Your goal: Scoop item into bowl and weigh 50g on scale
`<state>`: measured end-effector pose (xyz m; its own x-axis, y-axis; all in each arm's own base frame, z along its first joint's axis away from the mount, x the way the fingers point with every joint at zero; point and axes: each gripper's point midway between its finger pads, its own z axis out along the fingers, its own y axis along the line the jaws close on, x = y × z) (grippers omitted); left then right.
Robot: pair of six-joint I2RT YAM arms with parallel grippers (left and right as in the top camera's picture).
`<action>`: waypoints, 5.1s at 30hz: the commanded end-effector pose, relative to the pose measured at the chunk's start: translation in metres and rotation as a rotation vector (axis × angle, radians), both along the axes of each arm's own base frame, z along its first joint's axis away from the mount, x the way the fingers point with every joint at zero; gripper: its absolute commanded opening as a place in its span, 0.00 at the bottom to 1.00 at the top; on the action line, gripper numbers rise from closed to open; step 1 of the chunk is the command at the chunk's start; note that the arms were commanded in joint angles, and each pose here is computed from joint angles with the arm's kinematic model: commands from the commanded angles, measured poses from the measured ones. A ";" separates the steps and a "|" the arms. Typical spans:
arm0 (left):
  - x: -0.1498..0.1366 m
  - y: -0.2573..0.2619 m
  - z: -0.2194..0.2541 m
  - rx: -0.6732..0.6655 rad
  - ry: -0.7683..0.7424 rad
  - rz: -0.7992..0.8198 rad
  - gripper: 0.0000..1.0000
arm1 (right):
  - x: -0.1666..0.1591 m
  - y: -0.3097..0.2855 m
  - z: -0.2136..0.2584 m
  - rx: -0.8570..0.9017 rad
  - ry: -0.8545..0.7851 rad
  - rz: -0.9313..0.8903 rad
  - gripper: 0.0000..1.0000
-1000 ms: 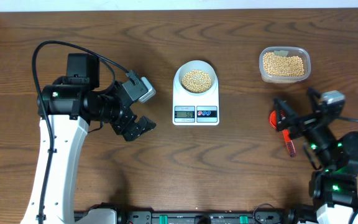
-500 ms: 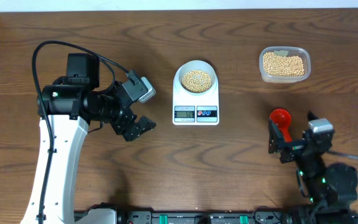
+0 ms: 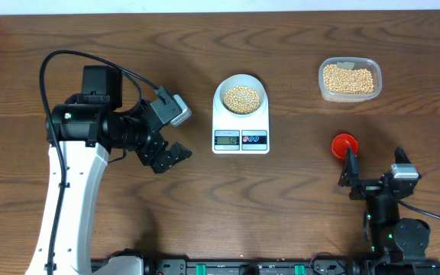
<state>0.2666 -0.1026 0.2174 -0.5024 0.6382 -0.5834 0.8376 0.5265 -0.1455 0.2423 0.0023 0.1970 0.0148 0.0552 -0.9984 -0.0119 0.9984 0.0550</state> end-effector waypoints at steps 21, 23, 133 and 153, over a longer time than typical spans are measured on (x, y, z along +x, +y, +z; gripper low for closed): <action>-0.001 0.001 0.000 0.005 -0.005 -0.006 0.95 | 0.004 -0.009 -0.041 -0.052 0.093 -0.038 0.99; -0.001 0.001 0.000 0.005 -0.005 -0.006 0.95 | 0.004 -0.009 -0.041 -0.052 0.093 -0.036 0.99; -0.041 0.070 -0.020 -0.517 -0.698 0.899 0.95 | 0.004 -0.009 -0.041 -0.052 0.091 -0.036 0.99; -0.023 0.082 -0.067 -0.503 -0.705 0.968 0.95 | 0.004 -0.009 -0.040 -0.052 0.091 -0.036 0.99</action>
<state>0.2426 -0.0244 0.1603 -0.1087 -0.1657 -0.9802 0.1501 0.9720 -0.1810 0.2465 -0.0045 0.1571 -0.0742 0.0151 -0.9971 0.0186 0.9997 0.0137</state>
